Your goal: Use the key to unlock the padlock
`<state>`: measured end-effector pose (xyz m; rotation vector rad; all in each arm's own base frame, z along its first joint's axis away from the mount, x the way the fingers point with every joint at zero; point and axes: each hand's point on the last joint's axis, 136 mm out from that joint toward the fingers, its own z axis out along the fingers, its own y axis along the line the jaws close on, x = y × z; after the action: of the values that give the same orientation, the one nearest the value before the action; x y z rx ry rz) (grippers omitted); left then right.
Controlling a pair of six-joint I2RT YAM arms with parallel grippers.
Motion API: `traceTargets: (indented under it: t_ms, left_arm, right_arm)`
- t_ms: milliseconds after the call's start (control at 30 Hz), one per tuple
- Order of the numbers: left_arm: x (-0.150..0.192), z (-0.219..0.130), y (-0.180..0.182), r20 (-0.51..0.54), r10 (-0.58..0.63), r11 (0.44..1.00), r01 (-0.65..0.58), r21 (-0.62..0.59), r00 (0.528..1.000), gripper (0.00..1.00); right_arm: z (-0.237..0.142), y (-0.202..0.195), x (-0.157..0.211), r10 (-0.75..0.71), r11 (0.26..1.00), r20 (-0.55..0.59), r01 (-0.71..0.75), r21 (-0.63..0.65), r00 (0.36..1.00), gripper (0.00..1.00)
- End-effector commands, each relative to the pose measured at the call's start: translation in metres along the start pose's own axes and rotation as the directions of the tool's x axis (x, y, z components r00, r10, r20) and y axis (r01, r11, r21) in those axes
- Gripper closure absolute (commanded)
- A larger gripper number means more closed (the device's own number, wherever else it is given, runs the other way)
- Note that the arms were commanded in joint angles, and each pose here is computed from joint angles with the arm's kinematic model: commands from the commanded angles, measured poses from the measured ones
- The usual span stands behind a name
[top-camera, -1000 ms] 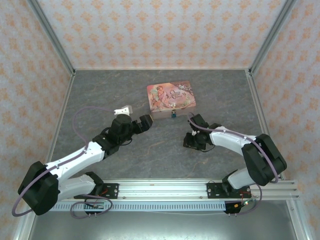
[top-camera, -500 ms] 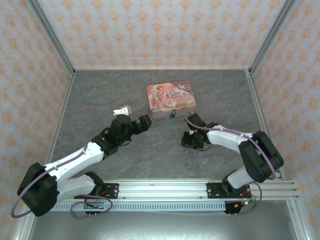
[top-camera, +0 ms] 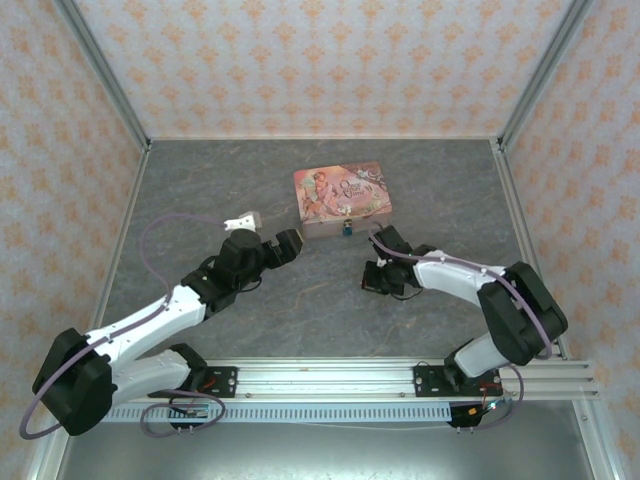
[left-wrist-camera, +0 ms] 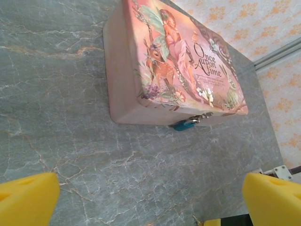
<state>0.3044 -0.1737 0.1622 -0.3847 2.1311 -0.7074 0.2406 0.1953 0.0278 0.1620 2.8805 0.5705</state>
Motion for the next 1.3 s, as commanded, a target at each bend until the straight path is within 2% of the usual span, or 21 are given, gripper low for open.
traceTargets:
  t_ms: [0, 167, 233, 267, 500, 633, 833, 1267]
  left_arm:
    - [-0.012, -0.008, -0.012, 0.038, -0.056, 0.998, 0.054, 0.039, 0.998, 0.00]
    - [-0.023, -0.017, -0.046, 0.023, -0.146, 0.973, 0.139, 0.182, 0.989, 0.00]
    - [-0.028, -0.022, -0.063, 0.005, -0.165, 0.956, 0.159, 0.247, 0.986, 0.00]
    - [-0.030, -0.024, -0.072, -0.008, -0.172, 0.946, 0.168, 0.277, 0.985, 0.00]
    - [-0.044, -0.035, -0.131, -0.095, -0.236, 0.850, 0.252, 0.463, 0.967, 0.05]
    - [-0.044, -0.035, -0.157, -0.142, -0.252, 0.813, 0.289, 0.506, 0.957, 0.11]
    - [-0.036, -0.029, -0.184, -0.184, -0.233, 0.794, 0.296, 0.530, 0.955, 0.22]
    - [-0.012, 0.001, -0.201, -0.247, -0.266, 0.780, 0.358, 0.513, 0.932, 0.39]
  right_arm:
    - [-0.018, 0.025, -0.014, 0.031, 0.991, 0.102, -0.016, -0.136, 0.994, 1.00]
    - [-0.059, 0.061, -0.038, 0.122, 0.931, 0.264, -0.018, -0.366, 0.957, 1.00]
    - [-0.071, 0.070, -0.045, 0.146, 0.907, 0.304, -0.005, -0.420, 0.941, 1.00]
    - [-0.090, 0.080, -0.051, 0.157, 0.883, 0.347, 0.026, -0.469, 0.925, 1.00]
    - [-0.170, 0.115, -0.074, 0.267, 0.745, 0.492, 0.147, -0.651, 0.829, 1.00]
    - [-0.198, 0.126, -0.076, 0.274, 0.705, 0.525, 0.203, -0.679, 0.806, 1.00]
    - [-0.210, 0.133, -0.076, 0.272, 0.681, 0.533, 0.231, -0.695, 0.801, 1.00]
    - [-0.215, 0.139, -0.072, 0.263, 0.649, 0.519, 0.249, -0.719, 0.813, 1.00]
